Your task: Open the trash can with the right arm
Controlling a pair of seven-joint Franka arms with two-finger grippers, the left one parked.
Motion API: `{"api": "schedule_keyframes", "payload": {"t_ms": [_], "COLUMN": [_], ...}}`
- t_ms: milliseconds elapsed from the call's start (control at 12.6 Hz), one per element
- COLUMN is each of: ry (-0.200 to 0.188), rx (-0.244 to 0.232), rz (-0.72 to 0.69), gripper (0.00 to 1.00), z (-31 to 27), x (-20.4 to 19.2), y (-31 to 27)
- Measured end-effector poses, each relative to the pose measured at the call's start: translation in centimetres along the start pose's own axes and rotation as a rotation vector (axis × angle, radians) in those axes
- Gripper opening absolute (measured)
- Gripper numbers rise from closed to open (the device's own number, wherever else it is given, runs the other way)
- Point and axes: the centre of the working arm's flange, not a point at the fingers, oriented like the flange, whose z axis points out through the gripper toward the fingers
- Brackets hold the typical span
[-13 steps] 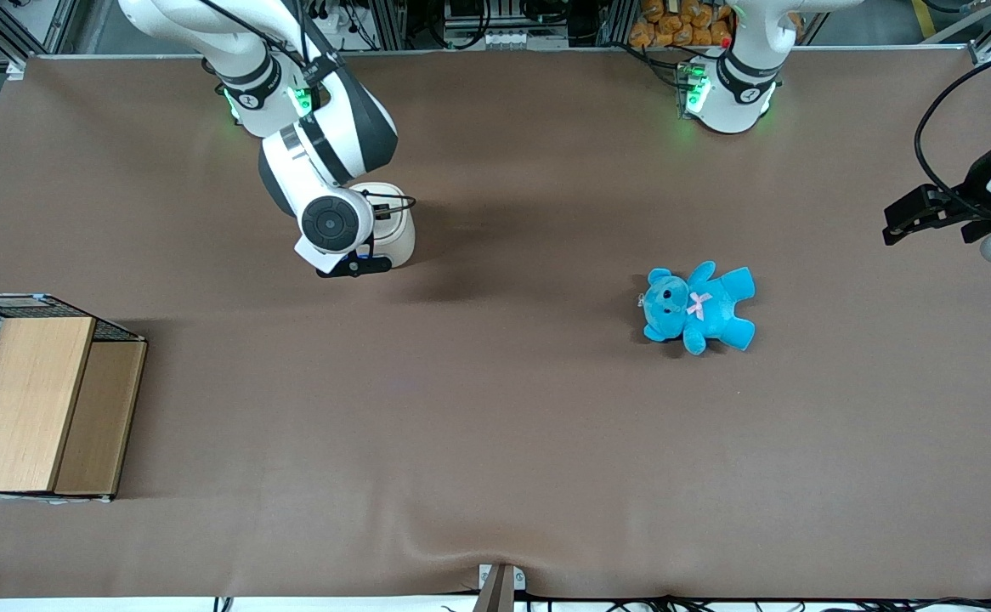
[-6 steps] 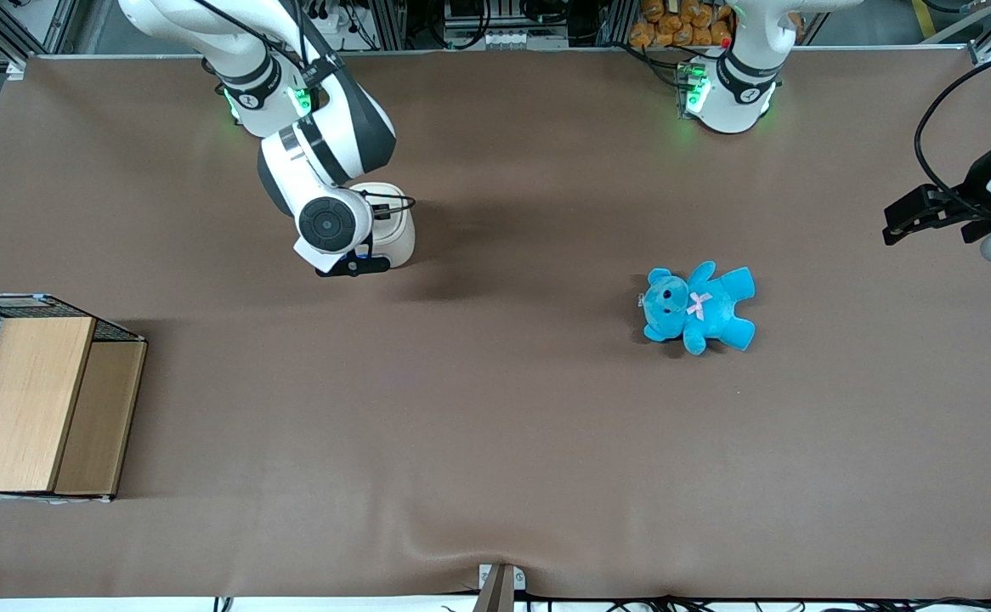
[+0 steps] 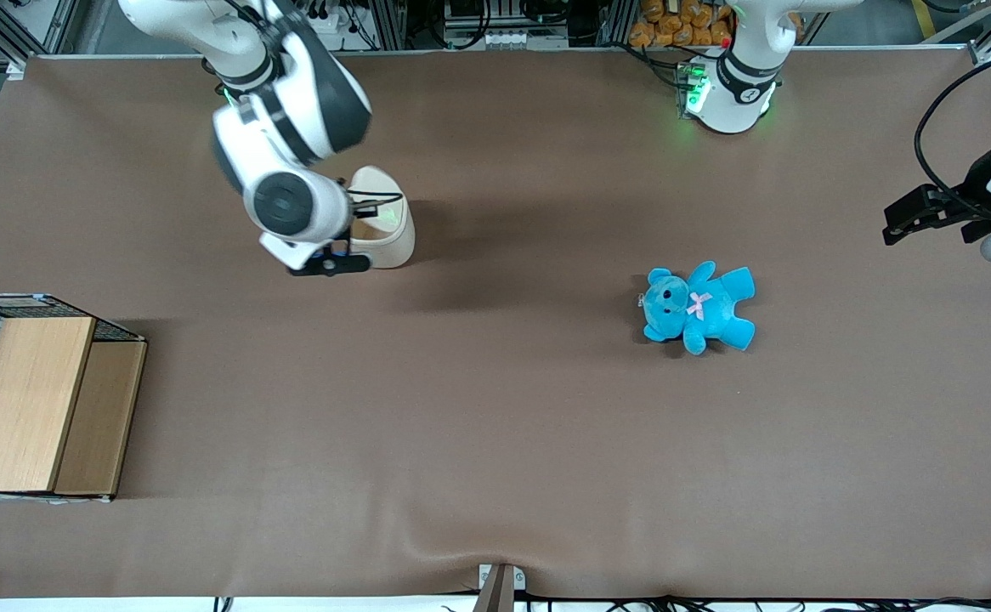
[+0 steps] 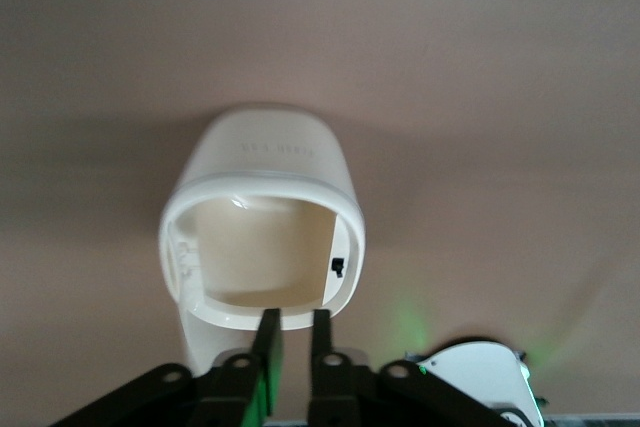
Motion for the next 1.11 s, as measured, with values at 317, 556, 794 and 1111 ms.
{"api": "schedule_keyframes", "payload": {"t_ms": [317, 556, 794, 1111], "ry": [0.175, 0.296, 0.382, 0.445], "rx": [0.127, 0.169, 0.143, 0.142], "rz": [0.077, 0.099, 0.153, 0.190], "gripper": [0.73, 1.00, 1.00, 1.00], "z": [-10.3, -15.3, -18.8, -23.6], "x": [-0.4, -2.2, -6.3, -11.1], "y": [9.7, 20.2, 25.8, 29.7]}}
